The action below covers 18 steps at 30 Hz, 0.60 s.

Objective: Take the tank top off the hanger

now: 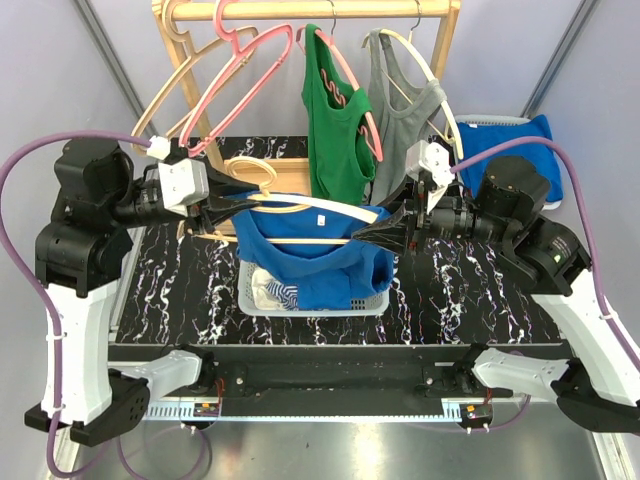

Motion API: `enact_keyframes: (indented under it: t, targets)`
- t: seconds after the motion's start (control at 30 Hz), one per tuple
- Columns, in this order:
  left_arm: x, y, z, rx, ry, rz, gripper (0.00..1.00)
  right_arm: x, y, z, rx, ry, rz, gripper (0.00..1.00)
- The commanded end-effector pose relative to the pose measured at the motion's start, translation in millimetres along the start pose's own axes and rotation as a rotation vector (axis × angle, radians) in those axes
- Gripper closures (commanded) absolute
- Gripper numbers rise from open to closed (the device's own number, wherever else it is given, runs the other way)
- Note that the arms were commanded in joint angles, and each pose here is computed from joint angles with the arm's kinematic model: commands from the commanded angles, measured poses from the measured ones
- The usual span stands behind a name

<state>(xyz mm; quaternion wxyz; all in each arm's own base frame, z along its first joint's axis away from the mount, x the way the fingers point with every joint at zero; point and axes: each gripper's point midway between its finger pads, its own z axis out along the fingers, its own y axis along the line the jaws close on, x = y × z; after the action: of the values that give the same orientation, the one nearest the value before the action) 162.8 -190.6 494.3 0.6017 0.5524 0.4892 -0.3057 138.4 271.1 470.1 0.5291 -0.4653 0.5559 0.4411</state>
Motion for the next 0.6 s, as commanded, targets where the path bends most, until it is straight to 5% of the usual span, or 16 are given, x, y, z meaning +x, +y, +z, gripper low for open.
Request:
enact_keyframes:
  t: [0.0,0.23,0.43,0.57]
  targets:
    - [1.9,-19.9,-2.5,0.089,0.010,-0.020,0.80,-41.5,-3.8,-5.1,0.037,-0.134,-0.104,0.98]
    - [6.6,-26.0,-6.0,0.079,0.021,-0.019,0.76,-46.4,-26.7,1.3,0.135,-0.203,-0.146,1.00]
    - [13.2,-28.1,-9.3,0.051,0.044,-0.026,0.46,-53.2,-33.7,-0.7,0.177,-0.227,-0.167,1.00]
    - [18.0,-26.7,-10.6,0.032,0.061,-0.022,0.42,-55.2,-35.7,-6.9,0.208,-0.234,-0.184,1.00]
